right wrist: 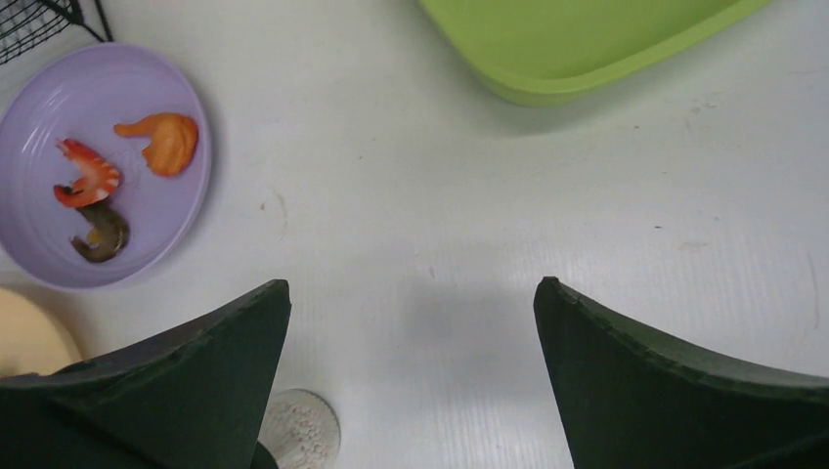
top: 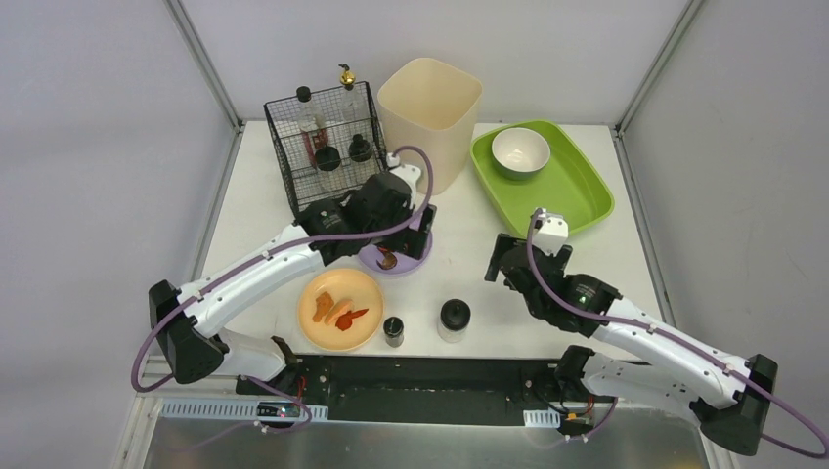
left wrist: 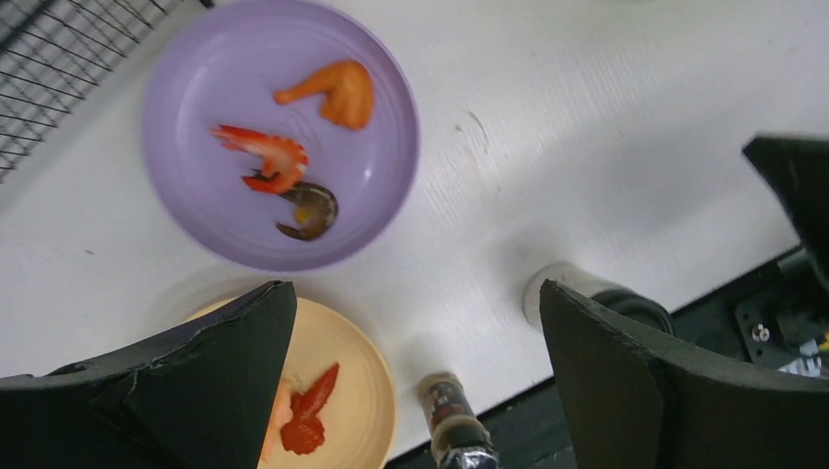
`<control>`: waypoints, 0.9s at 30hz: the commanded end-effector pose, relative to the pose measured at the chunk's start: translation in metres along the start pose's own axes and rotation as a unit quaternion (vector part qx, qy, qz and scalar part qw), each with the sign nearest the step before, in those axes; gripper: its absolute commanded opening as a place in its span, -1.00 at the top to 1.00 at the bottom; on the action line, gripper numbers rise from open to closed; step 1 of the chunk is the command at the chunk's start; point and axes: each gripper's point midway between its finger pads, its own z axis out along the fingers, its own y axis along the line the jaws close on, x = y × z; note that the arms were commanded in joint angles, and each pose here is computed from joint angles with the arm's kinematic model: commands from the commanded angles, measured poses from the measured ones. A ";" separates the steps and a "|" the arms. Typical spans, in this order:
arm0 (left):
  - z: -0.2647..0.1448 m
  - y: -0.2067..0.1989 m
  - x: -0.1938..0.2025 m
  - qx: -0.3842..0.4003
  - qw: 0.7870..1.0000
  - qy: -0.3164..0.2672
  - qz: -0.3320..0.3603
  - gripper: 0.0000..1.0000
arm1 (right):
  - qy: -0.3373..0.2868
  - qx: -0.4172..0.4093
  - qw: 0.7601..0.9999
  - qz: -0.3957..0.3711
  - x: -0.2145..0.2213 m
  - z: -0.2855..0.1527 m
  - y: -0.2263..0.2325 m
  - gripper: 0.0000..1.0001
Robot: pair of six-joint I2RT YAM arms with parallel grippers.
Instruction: Clear the kitchen counter
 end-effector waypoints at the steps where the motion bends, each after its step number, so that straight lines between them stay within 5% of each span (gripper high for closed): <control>1: 0.002 -0.034 0.029 0.037 0.999 0.032 0.010 -0.98 | -0.025 0.047 0.998 0.018 -0.022 -0.003 -0.025 -0.99; 27: 0.021 -0.162 0.115 0.114 0.984 0.092 0.100 -0.98 | 0.040 0.112 0.987 0.104 0.021 0.052 -0.071 -0.99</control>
